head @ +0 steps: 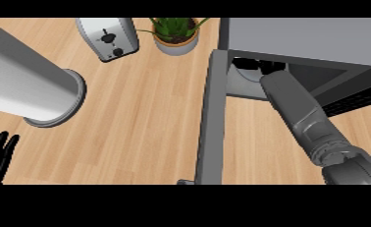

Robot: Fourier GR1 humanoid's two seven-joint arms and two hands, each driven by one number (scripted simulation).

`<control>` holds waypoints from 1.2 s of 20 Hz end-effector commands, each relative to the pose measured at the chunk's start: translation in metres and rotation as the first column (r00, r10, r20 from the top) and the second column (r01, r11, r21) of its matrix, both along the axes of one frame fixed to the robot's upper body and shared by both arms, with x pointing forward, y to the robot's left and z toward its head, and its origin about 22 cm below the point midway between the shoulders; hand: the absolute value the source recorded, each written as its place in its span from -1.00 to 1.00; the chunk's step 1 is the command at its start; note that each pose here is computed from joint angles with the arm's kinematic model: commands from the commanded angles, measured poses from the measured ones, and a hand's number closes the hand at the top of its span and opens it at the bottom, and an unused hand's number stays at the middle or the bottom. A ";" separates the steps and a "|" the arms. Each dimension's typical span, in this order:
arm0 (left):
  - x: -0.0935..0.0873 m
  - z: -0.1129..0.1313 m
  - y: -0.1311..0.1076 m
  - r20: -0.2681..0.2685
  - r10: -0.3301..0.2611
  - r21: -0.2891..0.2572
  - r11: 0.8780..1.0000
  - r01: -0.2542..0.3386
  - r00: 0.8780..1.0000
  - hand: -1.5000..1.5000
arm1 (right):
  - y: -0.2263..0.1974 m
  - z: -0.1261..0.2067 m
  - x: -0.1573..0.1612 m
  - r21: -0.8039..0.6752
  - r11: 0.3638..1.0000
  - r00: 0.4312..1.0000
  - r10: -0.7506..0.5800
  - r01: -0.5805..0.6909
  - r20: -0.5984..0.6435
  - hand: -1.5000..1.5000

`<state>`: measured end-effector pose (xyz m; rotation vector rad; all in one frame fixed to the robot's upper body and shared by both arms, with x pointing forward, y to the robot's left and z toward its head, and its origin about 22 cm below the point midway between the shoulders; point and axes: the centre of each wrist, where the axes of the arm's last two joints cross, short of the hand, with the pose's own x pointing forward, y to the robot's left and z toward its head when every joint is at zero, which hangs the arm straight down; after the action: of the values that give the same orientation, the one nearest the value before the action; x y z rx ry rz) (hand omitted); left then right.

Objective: Pick up the milk, place it into the microwave and close the microwave

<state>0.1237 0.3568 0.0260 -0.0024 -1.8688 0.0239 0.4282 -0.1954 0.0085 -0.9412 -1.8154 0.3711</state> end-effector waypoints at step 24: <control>-0.029 -0.006 -0.024 0.012 0.035 0.011 0.999 -0.035 0.999 -1.00 | -0.023 -0.057 -0.039 0.308 0.918 0.966 0.259 -0.248 0.007 -1.00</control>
<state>0.0995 0.3392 0.0216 0.0297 -1.8743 0.0390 0.4002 -0.2045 -0.0349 -0.5761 -1.8746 0.2783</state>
